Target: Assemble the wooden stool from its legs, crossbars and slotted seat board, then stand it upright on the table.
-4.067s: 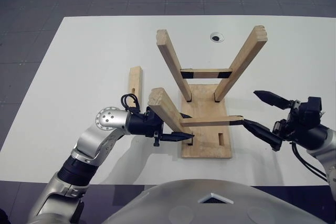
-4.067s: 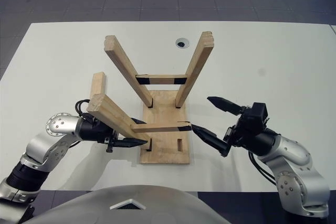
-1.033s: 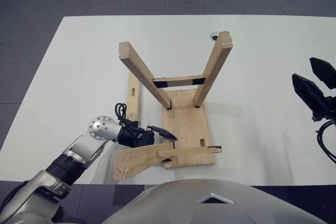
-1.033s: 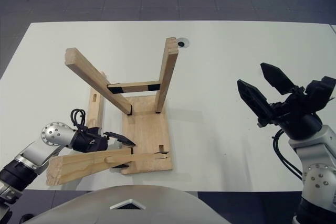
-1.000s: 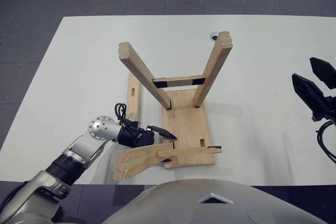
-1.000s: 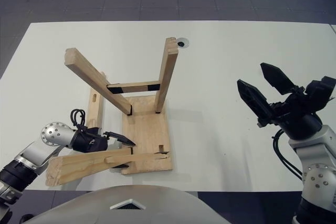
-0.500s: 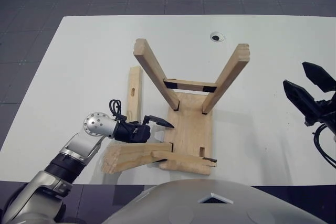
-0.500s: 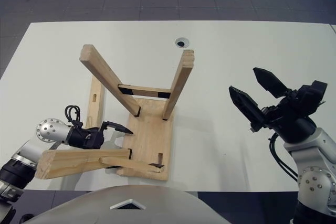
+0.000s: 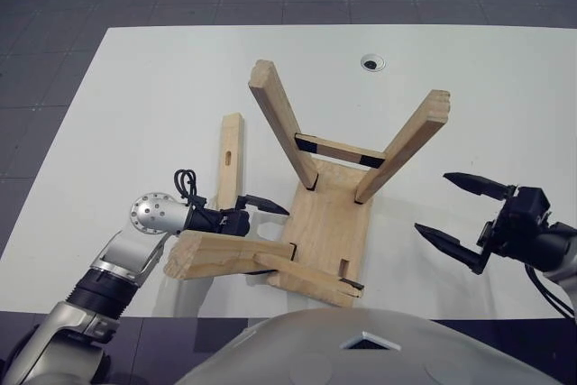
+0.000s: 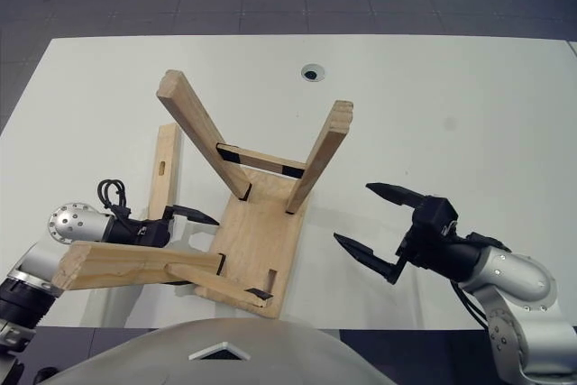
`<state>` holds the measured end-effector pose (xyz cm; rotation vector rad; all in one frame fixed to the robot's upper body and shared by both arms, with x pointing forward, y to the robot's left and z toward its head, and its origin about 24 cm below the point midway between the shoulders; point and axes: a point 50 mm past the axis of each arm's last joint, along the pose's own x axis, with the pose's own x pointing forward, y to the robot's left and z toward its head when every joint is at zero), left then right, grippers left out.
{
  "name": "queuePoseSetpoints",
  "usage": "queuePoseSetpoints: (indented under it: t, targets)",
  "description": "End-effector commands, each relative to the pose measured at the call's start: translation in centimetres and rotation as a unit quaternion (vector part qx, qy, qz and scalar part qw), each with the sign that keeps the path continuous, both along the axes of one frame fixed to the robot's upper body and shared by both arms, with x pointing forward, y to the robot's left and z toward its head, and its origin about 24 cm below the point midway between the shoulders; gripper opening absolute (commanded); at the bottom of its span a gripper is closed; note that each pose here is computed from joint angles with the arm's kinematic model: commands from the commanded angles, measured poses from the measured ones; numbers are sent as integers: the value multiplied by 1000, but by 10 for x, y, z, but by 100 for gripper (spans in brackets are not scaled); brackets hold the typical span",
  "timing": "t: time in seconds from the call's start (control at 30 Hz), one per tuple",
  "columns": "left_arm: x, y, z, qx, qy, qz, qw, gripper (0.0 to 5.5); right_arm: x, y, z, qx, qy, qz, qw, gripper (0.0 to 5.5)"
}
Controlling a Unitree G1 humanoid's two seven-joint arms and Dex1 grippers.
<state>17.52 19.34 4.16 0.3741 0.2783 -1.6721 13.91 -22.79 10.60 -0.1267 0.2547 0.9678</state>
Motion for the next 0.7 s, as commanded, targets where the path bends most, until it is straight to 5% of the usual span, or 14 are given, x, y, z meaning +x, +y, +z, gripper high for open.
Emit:
queuePoseSetpoints:
  t: [0.03, 0.7]
  targets:
    - [2, 8, 8, 11, -15, 3, 1000, 547, 0, 1, 1, -30, -4, 24, 999, 550]
    - [-15, 27, 13, 18, -50, 77, 996, 547, -6, 44, -2, -19, 22, 137, 990, 550]
